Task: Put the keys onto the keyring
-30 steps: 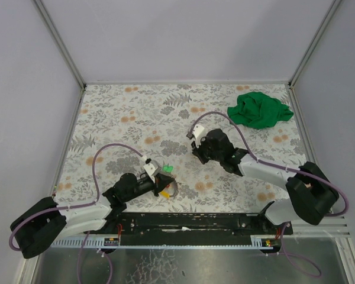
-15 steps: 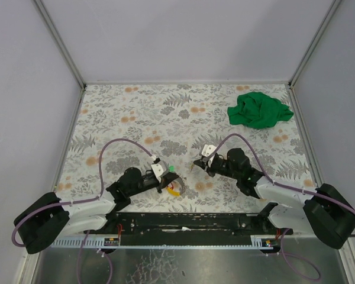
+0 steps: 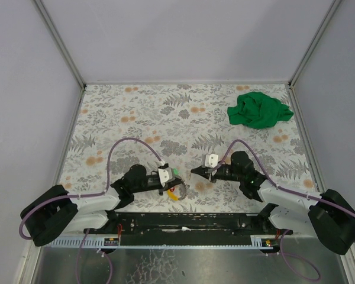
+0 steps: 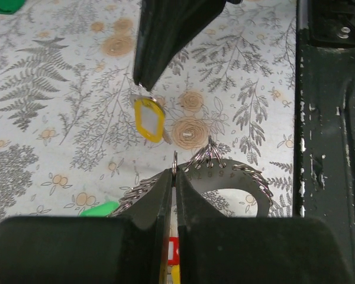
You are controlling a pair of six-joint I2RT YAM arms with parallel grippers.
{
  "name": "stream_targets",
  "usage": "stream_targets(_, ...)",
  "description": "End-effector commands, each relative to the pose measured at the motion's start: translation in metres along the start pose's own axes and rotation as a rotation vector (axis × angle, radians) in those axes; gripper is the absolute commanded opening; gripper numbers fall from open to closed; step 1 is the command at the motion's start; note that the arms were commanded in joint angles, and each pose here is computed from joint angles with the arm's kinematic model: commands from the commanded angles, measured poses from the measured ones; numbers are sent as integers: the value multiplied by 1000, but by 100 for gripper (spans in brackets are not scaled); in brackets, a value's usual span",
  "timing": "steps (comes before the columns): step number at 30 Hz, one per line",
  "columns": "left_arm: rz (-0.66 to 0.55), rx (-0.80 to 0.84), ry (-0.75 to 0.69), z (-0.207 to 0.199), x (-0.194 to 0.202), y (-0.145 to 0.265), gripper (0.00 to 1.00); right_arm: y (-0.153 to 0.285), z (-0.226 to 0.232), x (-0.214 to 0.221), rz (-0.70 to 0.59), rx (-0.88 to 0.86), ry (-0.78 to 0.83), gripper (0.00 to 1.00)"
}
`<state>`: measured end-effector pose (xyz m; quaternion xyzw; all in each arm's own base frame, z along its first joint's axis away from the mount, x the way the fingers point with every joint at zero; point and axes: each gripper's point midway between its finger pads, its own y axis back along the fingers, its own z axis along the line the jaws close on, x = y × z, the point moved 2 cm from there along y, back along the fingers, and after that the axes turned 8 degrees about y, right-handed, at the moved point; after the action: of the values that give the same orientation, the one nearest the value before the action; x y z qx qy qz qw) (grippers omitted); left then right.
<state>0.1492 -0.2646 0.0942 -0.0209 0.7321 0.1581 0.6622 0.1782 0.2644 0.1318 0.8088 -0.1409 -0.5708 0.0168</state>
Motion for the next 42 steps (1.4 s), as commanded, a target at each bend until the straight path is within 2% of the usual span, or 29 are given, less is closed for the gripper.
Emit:
stream_targets(1,-30,82,-55,-6,-10,-7,0,4,14,-14,-117,-52,98,0)
stream_targets(6,-3,94,-34,-8,-2,-8,0,3,31,-4,-88,-92,142,0)
stream_targets(14,-117,70,4,-11,-12,0,0,1,26,2,-102,8,223,0)
stream_targets(17,-126,67,15,-12,-11,1,0,2,25,2,-113,25,246,0)
stream_targets(42,-143,87,5,-13,-16,-3,0,-12,40,-1,-148,-74,211,0)
